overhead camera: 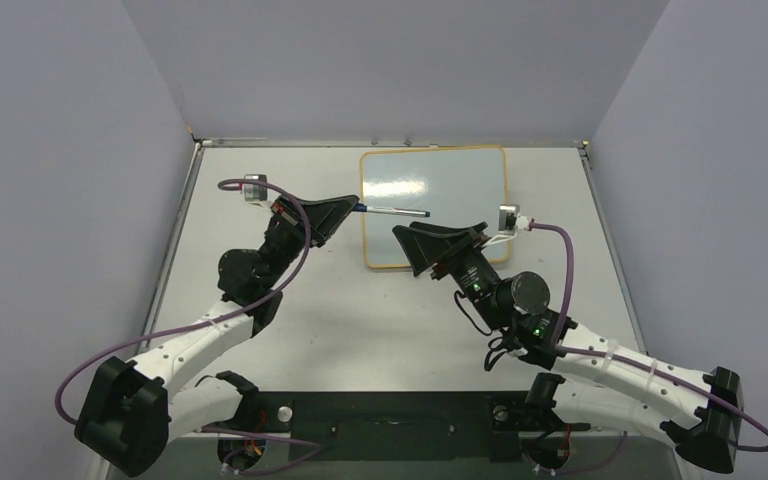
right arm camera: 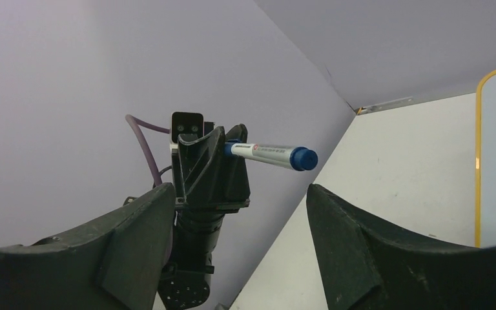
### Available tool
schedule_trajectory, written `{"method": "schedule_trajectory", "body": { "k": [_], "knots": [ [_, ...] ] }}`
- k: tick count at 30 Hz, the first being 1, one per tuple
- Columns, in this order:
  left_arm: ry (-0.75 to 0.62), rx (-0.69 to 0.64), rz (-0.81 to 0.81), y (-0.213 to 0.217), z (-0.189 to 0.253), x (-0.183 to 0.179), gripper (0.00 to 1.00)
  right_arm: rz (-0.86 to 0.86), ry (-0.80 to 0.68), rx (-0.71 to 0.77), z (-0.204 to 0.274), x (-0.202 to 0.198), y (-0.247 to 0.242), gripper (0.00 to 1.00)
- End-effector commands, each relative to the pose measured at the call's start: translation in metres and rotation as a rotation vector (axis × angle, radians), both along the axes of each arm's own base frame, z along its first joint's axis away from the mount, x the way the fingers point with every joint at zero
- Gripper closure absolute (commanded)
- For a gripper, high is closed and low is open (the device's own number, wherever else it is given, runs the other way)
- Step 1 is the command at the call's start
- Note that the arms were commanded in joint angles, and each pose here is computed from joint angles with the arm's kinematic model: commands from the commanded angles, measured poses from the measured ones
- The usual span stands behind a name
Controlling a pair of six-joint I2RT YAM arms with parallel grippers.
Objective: Write a sentence on the whiteboard
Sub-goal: Pass from the left arm to the right
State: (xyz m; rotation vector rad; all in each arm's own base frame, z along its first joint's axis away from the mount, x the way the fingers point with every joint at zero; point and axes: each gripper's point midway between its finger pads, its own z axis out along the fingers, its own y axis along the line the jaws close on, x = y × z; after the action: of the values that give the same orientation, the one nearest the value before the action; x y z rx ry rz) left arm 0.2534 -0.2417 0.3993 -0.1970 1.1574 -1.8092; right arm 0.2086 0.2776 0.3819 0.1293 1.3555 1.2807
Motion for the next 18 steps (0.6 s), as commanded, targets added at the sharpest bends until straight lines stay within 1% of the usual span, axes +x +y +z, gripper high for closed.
{"method": "schedule_trajectory", "body": {
  "k": [1,5,13,18],
  "knots": [
    [-0.093,-0.026,0.003,0.001,0.023,-0.015,1.0,0.03,-0.041,0.08,0.034,-0.002,0.001,0.31],
    [-0.103,-0.028,-0.003,0.001,0.021,-0.02,1.0,0.038,-0.036,0.067,0.036,0.004,0.009,0.39],
    [-0.124,-0.006,-0.047,-0.003,0.017,-0.03,1.0,0.07,-0.032,0.05,0.035,0.02,0.022,0.47],
    [-0.13,-0.012,-0.063,-0.002,0.016,-0.034,1.0,0.146,-0.049,0.027,0.037,0.018,0.039,0.6]
  ]
}}
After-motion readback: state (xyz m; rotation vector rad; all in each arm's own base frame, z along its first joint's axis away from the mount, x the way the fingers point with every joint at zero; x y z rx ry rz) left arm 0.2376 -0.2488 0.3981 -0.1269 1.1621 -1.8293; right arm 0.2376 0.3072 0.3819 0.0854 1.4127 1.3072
